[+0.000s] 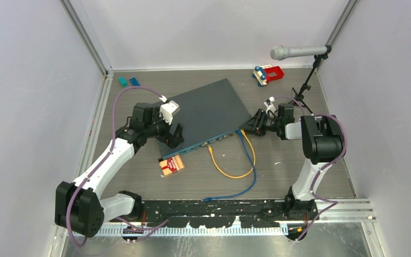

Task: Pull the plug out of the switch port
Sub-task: Pull the connector from the switch port.

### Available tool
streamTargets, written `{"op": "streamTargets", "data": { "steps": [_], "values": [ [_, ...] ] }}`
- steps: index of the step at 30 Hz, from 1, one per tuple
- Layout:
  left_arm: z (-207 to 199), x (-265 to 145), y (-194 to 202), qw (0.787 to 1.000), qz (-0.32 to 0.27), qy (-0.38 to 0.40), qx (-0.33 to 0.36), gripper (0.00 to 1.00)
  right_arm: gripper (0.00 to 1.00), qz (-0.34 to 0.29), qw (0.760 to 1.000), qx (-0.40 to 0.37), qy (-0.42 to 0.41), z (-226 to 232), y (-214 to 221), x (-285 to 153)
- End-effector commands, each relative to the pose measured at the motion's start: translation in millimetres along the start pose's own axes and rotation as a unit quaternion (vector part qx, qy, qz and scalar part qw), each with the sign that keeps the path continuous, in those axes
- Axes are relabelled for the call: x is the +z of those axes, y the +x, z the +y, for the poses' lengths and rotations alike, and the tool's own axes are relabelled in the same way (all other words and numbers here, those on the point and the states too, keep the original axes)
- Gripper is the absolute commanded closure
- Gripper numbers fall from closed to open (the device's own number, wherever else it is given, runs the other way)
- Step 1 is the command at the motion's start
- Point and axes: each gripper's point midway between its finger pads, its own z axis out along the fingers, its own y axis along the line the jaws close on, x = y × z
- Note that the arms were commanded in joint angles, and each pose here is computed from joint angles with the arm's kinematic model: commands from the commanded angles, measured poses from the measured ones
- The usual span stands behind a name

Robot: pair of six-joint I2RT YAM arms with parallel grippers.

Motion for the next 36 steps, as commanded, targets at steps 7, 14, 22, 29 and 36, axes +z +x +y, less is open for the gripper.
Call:
{"op": "streamTargets", "data": {
  "steps": [7, 14, 22, 29, 36],
  "values": [
    [4.5, -1.4, -8.2, 0.999, -0.024, -0.009, 0.026, 0.0, 0.56, -0.022, 0.998, -0.005, -0.055, 15.0, -16.6, -4.0],
    [4.6, -1.4, -7.3, 0.999, -0.023, -0.009, 0.027, 0.0, 0.56, -0.009, 0.999, -0.006, -0.04, 9.5, -8.4, -6.1],
    [4.9, -0.8, -6.1, 0.999, -0.022, -0.01, 0.029, 0.0, 0.57, 0.008, 1.0, -0.003, -0.018, 3.4, 0.9, -9.2],
    [5.5, 1.3, -4.5, 0.999, -0.021, -0.009, 0.029, 0.0, 0.6, 0.008, 1.0, 0.0, -0.017, 2.4, -1.6, -5.9],
    [5.6, 1.3, -5.0, 0.999, -0.02, -0.009, 0.03, 0.0, 0.61, 0.005, 1.0, 0.0, -0.021, 5.0, -6.8, -0.1]
  ]
}}
